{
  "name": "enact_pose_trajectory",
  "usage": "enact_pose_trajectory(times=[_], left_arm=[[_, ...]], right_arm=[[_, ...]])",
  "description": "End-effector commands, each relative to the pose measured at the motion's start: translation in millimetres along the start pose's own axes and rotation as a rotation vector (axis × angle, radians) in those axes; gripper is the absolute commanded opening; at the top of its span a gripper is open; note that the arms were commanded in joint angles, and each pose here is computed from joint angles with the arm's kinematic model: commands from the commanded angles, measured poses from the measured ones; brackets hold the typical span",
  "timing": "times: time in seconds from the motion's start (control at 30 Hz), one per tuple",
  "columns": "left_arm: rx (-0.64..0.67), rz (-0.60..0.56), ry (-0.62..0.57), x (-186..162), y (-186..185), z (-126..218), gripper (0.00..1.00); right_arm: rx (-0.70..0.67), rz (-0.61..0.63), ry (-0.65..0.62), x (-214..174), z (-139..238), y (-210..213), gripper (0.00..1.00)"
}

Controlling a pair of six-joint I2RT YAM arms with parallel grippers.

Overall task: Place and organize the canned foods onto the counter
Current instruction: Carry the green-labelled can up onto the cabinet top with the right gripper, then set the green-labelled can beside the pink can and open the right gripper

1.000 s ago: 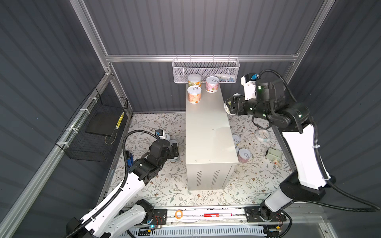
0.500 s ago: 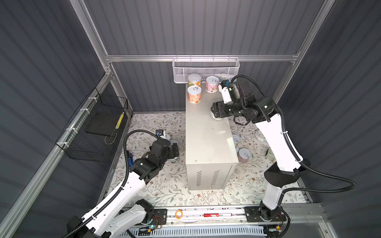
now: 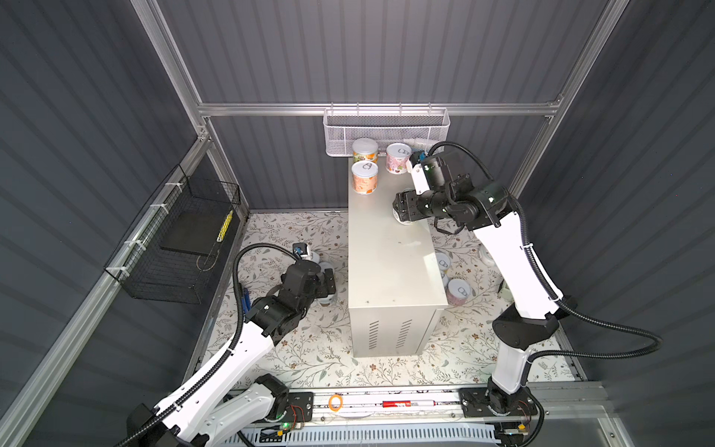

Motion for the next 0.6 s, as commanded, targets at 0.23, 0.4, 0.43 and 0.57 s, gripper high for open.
enact_pose_trajectory(times=[0.23,0.4,0.43,0.57], left_arm=[[0.008,-0.006,-0.026,6.2,-0.3,2.2,0.94],[0.007,-0.008,-0.019,5.7,-0.8,1.8,0.95],[0.007,-0.008,-0.020,5.7,-0.7,1.8,0.95],[0.008,-0.003,-0.021,6.8,-1.3,2.1,0.95]], right_arm=[[-0.005,0.009,-0.057,10.5,-3.4,0.7,0.71],[0.010,0.011,-0.049,9.8,-7.9,3.0,0.75],[0.016,0.011,-0.052,10.3,-8.2,3.3,0.76],[0.001,0.007,-0.066,12.5,-7.5,1.7,0.78]])
Point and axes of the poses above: each gripper's point midway between its finger pads, its own z axis back along the fingers, its own y axis along the line the jaws close on, x = y × z, the point moved 9 cm from there along z, back along the fingers, and after that the axes turned 15 degrees about z, right-handed, at the moved point
